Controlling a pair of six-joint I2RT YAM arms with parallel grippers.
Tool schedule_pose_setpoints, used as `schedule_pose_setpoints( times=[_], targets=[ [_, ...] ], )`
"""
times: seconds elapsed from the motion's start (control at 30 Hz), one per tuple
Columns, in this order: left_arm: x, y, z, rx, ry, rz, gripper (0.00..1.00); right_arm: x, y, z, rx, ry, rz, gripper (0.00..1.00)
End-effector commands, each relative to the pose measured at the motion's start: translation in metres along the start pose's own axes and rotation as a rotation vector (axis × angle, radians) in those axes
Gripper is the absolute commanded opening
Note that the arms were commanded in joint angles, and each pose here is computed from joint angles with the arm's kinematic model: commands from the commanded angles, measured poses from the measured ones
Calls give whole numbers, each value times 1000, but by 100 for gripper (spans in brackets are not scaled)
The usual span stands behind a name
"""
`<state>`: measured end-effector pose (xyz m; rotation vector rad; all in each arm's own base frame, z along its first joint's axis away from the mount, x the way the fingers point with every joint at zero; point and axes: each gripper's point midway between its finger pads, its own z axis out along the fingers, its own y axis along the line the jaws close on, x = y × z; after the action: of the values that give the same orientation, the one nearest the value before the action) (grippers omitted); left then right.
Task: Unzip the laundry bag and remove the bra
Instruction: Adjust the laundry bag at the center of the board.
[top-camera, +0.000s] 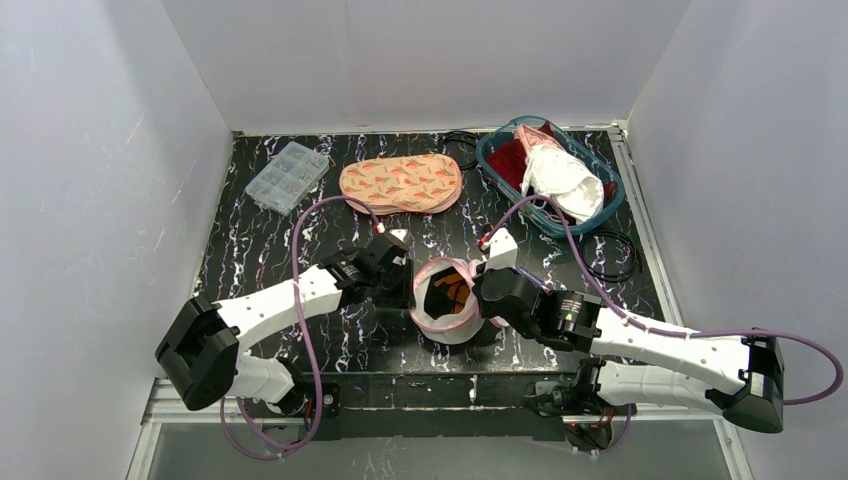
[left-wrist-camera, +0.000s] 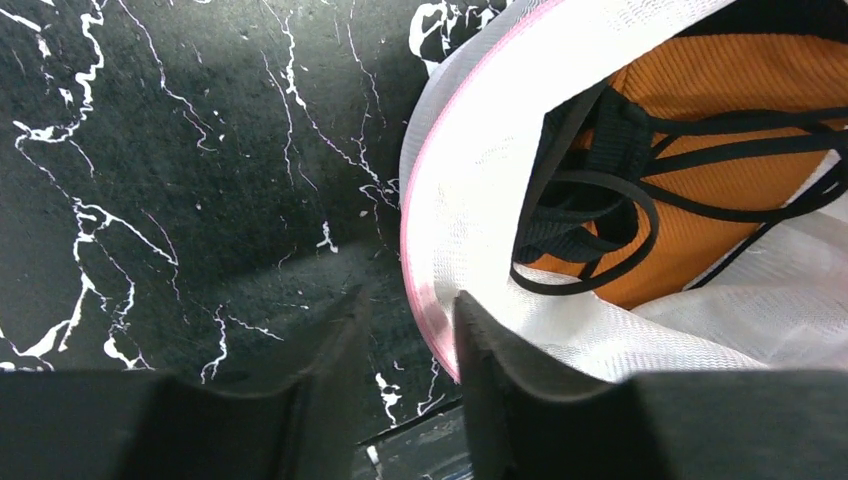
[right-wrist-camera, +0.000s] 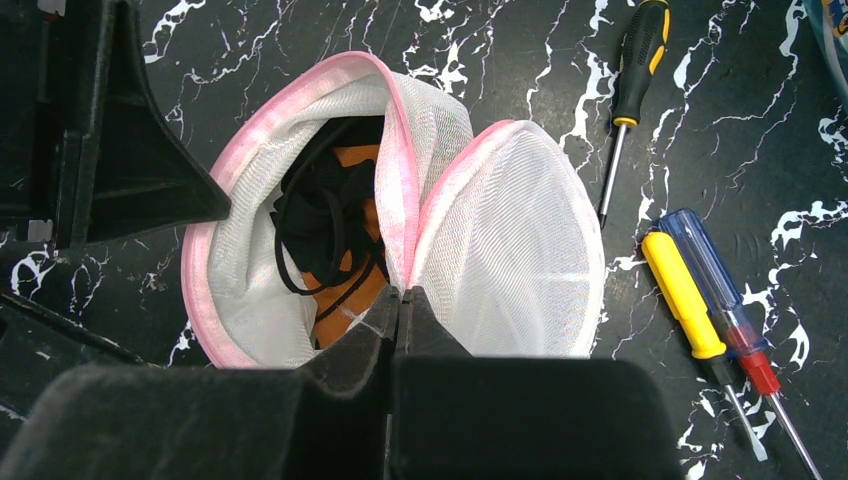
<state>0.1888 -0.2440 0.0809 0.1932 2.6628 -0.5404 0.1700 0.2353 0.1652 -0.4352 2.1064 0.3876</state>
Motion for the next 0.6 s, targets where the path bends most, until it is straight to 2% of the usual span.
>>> schedule_pose_setpoints(
  times=[0.0, 0.13, 0.17, 0.3, 0.47, 0.57],
  targets=[
    [-8, 0, 1, -5, -30, -2, 27, -5, 2, 0, -11, -33, 38, 1],
    [-9, -1, 1, -1, -38, -3, 9, -4, 1, 0, -11, -36, 43, 1],
    [-9, -2, 0, 2, -38, -1, 0, -4, 0, -1, -11, -37, 44, 1],
    [-25, -9, -18, 28, -100, 9, 0, -20, -6, -9, 19, -68, 27, 1],
    [-77, -41, -93, 113, -278, 65, 0, -67, -24, -35, 100, -158, -34, 1],
    [-80, -47, -110, 160, -317, 64, 0, -65, -27, -34, 108, -160, -34, 1]
  ],
)
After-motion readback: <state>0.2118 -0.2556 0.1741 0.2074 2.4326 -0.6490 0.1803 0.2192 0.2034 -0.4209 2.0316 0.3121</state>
